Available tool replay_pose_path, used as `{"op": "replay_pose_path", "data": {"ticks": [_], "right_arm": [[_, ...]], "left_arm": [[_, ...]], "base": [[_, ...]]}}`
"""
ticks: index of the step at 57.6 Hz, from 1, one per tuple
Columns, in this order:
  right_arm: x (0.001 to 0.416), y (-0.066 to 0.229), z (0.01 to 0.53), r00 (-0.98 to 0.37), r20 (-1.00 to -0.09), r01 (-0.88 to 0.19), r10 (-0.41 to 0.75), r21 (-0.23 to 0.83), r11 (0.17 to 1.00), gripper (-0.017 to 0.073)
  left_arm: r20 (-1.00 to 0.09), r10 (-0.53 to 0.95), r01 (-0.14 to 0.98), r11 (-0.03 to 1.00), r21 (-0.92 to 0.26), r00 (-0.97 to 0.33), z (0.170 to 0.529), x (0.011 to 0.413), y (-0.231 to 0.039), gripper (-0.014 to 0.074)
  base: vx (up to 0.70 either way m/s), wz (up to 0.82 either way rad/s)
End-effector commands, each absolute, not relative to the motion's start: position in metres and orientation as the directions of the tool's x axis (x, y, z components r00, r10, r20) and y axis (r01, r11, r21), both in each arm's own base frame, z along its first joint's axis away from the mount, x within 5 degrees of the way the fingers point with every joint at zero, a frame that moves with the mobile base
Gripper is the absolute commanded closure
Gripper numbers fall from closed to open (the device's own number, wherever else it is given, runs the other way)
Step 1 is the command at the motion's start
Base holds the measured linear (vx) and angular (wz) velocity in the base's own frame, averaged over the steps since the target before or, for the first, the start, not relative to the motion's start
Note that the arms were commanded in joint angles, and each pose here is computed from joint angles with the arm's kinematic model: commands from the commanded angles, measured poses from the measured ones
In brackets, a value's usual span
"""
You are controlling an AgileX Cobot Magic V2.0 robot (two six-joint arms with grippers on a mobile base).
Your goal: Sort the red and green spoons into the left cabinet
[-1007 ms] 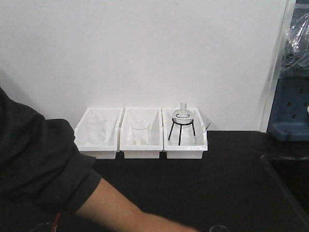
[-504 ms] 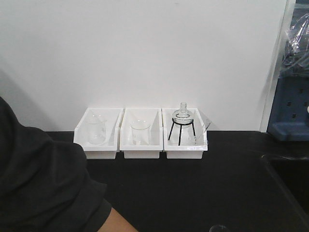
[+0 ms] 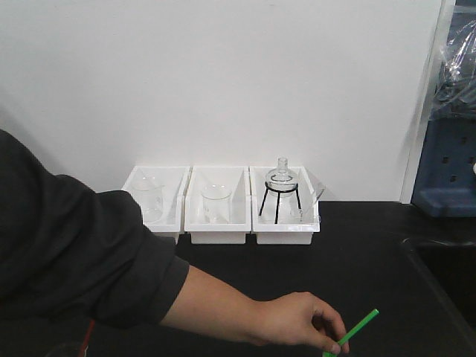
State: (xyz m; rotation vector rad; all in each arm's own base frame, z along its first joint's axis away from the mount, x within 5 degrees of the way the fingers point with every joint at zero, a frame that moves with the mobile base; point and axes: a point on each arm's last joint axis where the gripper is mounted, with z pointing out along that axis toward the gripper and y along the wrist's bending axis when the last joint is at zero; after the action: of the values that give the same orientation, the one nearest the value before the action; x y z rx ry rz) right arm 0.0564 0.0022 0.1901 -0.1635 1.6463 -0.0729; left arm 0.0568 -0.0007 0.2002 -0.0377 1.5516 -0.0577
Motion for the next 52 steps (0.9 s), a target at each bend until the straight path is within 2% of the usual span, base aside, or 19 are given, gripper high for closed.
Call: {"op": "replay_pose_path", "data": {"ticks": [1,52], "right_arm": [[0.0562,0.0032,0.1952,0.016,-0.987,-0.06,-0.158,-0.158,0.986,0.0568],[0.0562,0.0032,0.1952,0.016,-0.987,-0.06,-0.158,-0.158,0.986,0.0568]], "left_arm": [[-0.992,-0.063,0.017,0.998,-0.061,0.113,0.209,0.0554,-0.0006,0.06],[-0.99,-0.063,0.018,0.998,-0.061,0.122,0.2098,0.0553,-0.0005,0.06]], "base": [[0.0,0.0],[0.0,0.0]]}}
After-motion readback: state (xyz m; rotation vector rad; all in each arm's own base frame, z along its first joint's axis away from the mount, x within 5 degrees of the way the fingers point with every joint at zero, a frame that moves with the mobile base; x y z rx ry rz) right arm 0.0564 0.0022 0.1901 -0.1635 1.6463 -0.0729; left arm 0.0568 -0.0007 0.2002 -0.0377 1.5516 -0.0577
